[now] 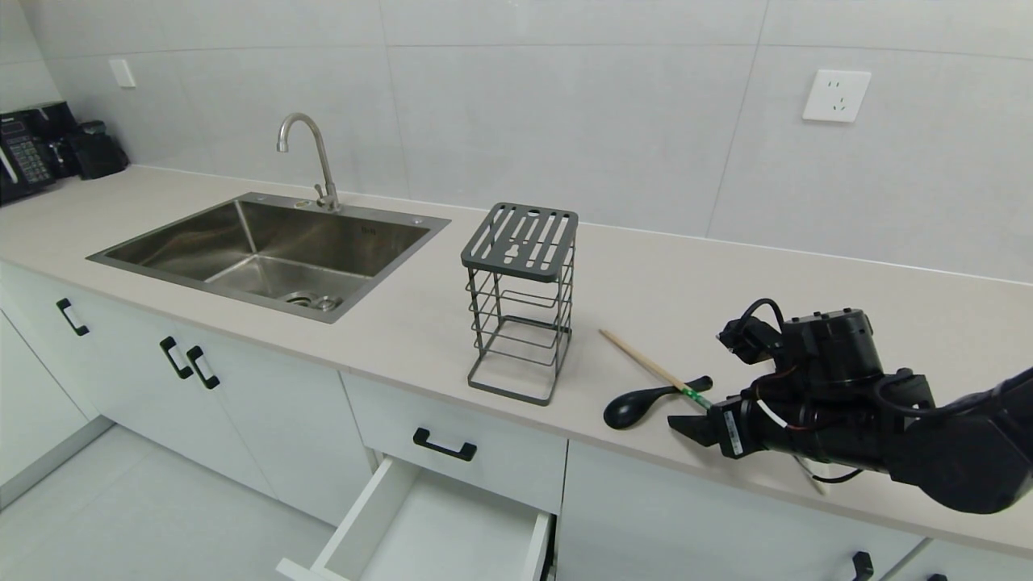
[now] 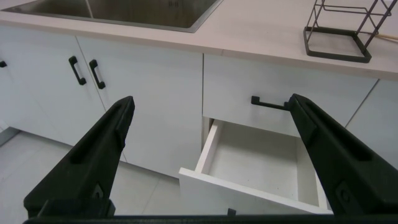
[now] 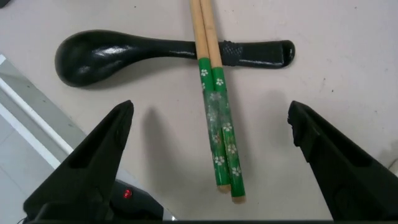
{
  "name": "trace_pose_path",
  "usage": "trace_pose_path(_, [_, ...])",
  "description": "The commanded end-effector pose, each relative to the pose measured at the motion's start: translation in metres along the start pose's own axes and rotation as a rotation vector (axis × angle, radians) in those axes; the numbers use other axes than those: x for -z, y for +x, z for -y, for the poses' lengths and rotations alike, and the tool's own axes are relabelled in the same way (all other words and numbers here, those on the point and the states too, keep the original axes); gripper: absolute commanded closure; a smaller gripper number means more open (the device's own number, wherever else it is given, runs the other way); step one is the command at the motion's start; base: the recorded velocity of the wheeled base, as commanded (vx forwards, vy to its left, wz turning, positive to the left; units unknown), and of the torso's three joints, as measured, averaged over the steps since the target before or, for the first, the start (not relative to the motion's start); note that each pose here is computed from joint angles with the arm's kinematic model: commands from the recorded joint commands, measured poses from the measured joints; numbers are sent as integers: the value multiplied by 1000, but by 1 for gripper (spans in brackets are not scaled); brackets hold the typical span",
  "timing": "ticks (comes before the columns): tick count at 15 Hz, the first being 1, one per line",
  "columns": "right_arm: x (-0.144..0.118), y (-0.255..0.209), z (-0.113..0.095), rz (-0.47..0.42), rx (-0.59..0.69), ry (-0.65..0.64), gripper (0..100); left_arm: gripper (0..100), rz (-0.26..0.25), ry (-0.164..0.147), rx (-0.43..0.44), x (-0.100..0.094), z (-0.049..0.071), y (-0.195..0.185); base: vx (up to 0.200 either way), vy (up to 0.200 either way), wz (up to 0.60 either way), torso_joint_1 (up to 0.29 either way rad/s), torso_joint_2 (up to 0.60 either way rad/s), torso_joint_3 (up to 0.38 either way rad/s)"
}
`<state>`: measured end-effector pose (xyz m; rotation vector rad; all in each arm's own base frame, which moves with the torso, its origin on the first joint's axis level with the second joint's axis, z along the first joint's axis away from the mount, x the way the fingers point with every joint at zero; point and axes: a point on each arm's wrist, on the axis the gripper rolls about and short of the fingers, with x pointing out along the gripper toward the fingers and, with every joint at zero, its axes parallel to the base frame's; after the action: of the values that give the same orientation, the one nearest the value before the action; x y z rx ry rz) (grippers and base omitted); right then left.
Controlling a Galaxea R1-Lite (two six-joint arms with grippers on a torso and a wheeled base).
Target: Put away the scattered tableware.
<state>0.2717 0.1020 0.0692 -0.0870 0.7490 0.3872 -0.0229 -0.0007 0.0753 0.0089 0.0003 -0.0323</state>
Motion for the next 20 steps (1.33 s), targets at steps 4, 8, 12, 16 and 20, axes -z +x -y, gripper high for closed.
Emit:
trace_pose_path(4, [-2, 1, -1, 6, 37, 7, 100, 0, -1, 0, 0, 0, 0, 0, 0, 0, 0, 0, 0, 0])
trace_pose_path(8, [-14, -18, 19, 83, 112, 45, 100, 0, -1, 0, 0, 0, 0, 0, 0, 0, 0, 0, 0, 0])
trace_pose_path(12, [-27, -39, 14, 191, 85, 31, 100, 0, -1, 0, 0, 0, 0, 0, 0, 0, 0, 0, 0, 0])
trace_pose_path(16, [-28, -66, -7, 311, -2, -16, 100, 0, -1, 0, 0, 0, 0, 0, 0, 0, 0, 0, 0, 0])
trace_pose_path(20, [-45, -95, -28, 523, -123, -74, 100, 0, -1, 0, 0, 0, 0, 0, 0, 0, 0, 0, 0, 0])
